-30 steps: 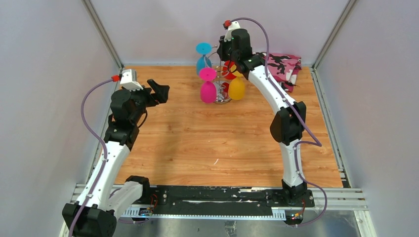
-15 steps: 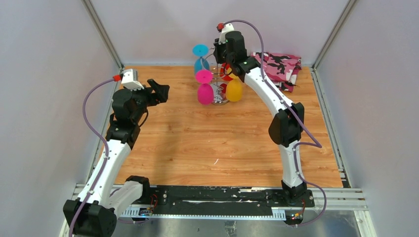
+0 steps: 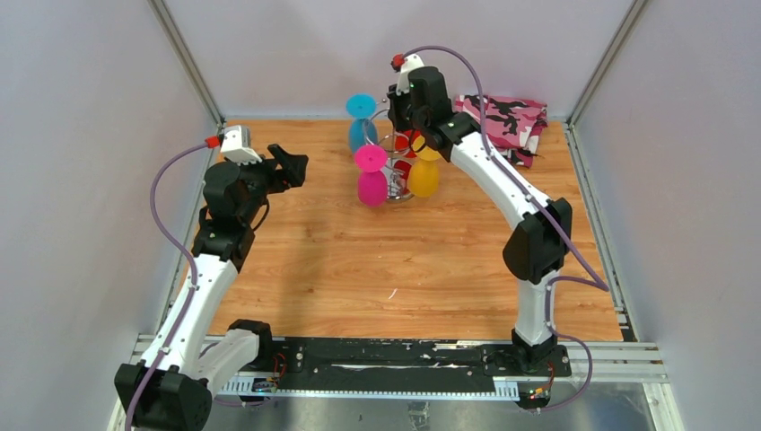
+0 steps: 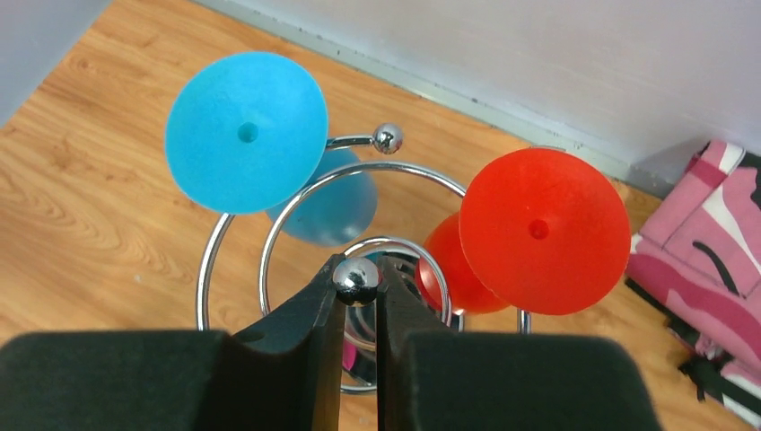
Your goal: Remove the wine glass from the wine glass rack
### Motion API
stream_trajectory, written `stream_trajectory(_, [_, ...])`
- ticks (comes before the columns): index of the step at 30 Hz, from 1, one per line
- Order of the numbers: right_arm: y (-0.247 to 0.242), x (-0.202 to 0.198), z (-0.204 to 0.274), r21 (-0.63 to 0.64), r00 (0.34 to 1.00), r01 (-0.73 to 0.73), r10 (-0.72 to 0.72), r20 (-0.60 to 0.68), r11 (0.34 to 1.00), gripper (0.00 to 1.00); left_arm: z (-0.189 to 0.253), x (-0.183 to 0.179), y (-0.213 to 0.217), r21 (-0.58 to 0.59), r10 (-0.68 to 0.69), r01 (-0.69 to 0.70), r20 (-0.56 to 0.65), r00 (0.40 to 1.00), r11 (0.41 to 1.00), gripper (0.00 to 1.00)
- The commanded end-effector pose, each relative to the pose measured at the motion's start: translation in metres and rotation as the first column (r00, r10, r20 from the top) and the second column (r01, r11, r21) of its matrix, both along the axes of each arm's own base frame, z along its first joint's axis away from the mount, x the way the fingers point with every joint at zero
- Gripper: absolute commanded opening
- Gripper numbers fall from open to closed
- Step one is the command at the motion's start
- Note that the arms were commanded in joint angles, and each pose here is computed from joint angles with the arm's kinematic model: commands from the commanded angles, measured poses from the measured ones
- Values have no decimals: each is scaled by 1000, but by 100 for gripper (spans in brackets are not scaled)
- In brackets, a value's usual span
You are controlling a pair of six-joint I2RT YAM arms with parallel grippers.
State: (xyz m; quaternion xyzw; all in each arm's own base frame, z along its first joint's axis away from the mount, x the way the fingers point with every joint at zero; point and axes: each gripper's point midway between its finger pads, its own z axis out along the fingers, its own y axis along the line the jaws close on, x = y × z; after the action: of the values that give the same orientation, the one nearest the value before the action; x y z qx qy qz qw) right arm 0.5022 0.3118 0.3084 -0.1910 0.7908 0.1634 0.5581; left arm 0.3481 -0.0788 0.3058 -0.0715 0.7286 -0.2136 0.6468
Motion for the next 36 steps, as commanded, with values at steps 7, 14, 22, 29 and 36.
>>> stream_trajectory(7, [-9, -63, 83, 83, 985, -30, 15, 169, 996, 0, 16, -12, -5, -29, -31, 33, 55, 998, 999, 86])
stream_trajectory(14, [-8, -102, 77, 95, 986, -67, 51, 157, 993, 0, 20, -19, -6, -42, -39, 42, 67, 997, 998, 86])
stream_trajectory(22, [-12, -128, 70, 56, 987, -64, 55, 152, 996, 0, 21, -22, -10, -62, -60, 64, 61, 996, 996, 86])
stream_trajectory(29, [-12, -136, 62, 49, 988, -71, 64, 138, 996, 0, 22, -25, -10, -61, -61, 65, 68, 996, 996, 87])
stream_trajectory(36, [-10, -138, 45, 35, 993, -69, 65, 101, 997, 0, 19, -23, -10, -62, -62, 66, 56, 996, 996, 88])
